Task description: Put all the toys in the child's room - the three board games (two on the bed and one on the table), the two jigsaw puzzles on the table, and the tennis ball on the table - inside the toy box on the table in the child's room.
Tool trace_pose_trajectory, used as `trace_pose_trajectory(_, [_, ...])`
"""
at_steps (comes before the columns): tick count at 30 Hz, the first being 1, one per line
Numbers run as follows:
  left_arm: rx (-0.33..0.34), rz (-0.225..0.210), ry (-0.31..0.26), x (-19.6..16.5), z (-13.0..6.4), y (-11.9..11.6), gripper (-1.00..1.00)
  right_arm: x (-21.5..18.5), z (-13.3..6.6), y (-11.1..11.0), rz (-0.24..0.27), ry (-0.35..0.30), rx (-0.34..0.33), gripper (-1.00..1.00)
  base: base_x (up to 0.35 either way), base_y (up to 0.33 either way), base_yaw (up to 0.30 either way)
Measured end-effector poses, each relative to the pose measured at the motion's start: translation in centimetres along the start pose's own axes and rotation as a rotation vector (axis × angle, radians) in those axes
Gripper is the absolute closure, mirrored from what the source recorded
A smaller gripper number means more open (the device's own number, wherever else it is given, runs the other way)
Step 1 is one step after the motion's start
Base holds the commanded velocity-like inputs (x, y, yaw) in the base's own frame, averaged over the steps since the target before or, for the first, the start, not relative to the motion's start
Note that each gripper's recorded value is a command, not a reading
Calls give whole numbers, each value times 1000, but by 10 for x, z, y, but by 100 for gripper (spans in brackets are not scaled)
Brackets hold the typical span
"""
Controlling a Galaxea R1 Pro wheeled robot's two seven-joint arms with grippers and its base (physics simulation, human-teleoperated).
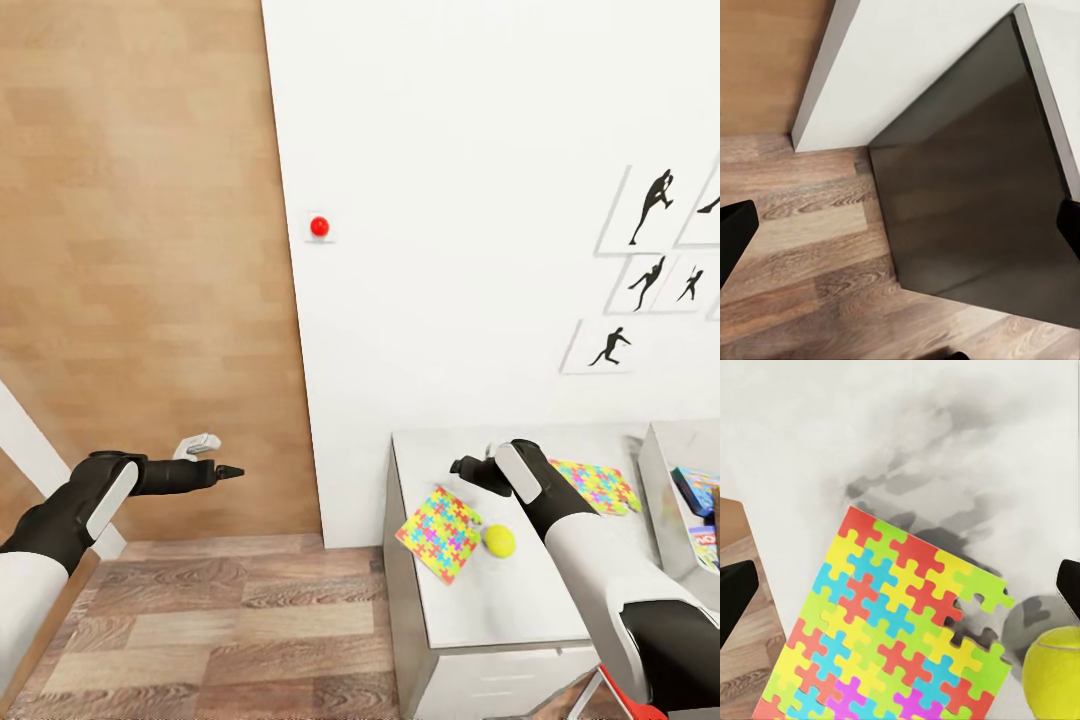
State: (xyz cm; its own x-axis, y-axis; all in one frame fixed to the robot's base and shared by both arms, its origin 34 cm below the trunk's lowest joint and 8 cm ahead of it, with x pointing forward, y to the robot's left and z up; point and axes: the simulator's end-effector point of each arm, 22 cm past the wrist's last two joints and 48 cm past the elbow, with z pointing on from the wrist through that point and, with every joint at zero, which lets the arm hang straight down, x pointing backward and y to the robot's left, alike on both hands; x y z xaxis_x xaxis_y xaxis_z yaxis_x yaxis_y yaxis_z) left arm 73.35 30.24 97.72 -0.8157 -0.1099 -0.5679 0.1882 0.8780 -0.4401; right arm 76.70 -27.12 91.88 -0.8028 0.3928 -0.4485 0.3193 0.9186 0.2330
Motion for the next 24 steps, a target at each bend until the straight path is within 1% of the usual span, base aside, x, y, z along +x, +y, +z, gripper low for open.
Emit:
trace_pose_trajectory(4, [0,-3,6,2,3,1,-100,2,3,-3,-8,3,10,-100,5,2,0])
trace_pose_trajectory(16, [-2,-12,23,10,11,7,-100,9,14,-7,-9,21,18,-100,0,2,0])
trace_pose_trajectory(24, [-4,-18,35,15,16,10,-100,15,20,-7,-9,33,21,-100,0,46,0])
